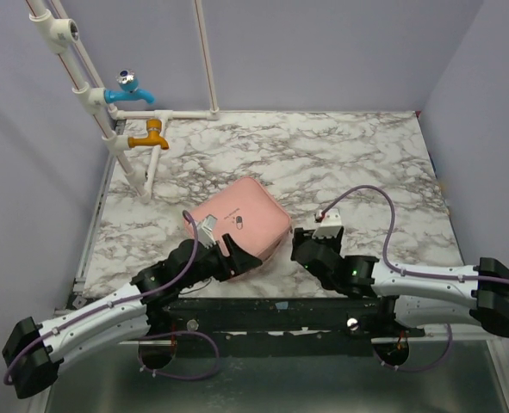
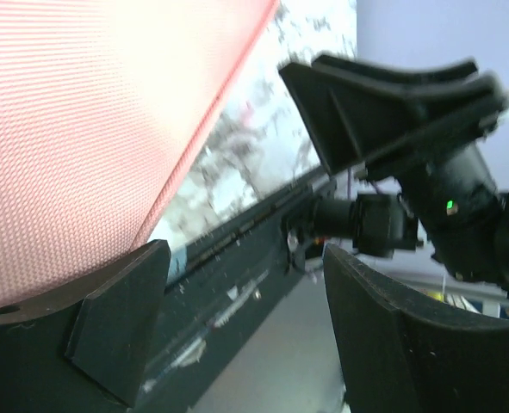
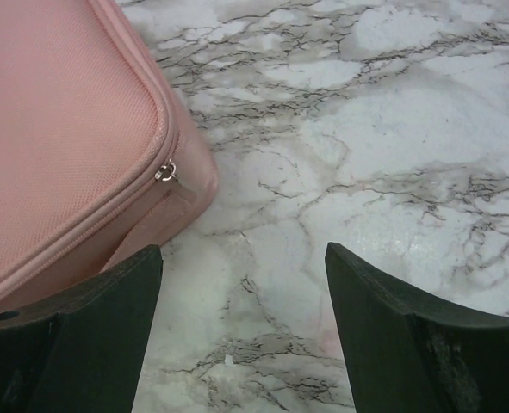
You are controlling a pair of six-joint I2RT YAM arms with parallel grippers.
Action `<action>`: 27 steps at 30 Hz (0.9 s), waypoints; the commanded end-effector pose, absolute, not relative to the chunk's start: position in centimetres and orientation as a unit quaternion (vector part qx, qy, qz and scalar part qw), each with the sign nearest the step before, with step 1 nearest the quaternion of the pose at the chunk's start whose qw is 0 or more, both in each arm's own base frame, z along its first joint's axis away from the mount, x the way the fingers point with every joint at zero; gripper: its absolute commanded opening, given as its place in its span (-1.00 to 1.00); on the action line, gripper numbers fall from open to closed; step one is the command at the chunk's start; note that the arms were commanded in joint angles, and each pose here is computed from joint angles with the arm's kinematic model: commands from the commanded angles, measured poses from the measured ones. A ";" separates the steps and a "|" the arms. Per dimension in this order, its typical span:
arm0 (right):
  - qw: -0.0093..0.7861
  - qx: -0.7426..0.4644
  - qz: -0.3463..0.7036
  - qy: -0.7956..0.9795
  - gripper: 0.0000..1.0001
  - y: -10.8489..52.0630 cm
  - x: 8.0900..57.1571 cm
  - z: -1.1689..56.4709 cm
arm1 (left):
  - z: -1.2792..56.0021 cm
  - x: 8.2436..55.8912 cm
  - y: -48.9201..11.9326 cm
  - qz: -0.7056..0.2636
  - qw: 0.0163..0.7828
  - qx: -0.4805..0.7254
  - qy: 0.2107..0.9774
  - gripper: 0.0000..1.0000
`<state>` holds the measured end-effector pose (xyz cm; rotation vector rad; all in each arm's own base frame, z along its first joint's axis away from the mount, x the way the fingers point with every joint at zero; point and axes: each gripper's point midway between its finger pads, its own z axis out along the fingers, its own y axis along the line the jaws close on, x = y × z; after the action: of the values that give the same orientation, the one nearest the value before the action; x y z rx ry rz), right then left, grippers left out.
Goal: Organize the medicine kit
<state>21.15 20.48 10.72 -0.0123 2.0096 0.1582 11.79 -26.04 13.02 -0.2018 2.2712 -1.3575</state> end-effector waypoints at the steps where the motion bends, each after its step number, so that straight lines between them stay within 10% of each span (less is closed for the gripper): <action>1: 0.543 -0.051 0.097 0.833 0.58 22.0 21.6 10.9 | 8.4 13.9 -22.1 -0.406 0.270 -0.089 0.869 0.50; 27: 0.570 -0.123 0.185 0.791 0.35 28.2 24.7 10.7 | 9.9 17.8 -19.0 -0.381 0.309 -0.114 0.864 0.51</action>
<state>23.60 26.36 8.45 -0.3296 1.9374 0.3622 18.24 -18.91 8.91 -0.3362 2.2834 -0.9829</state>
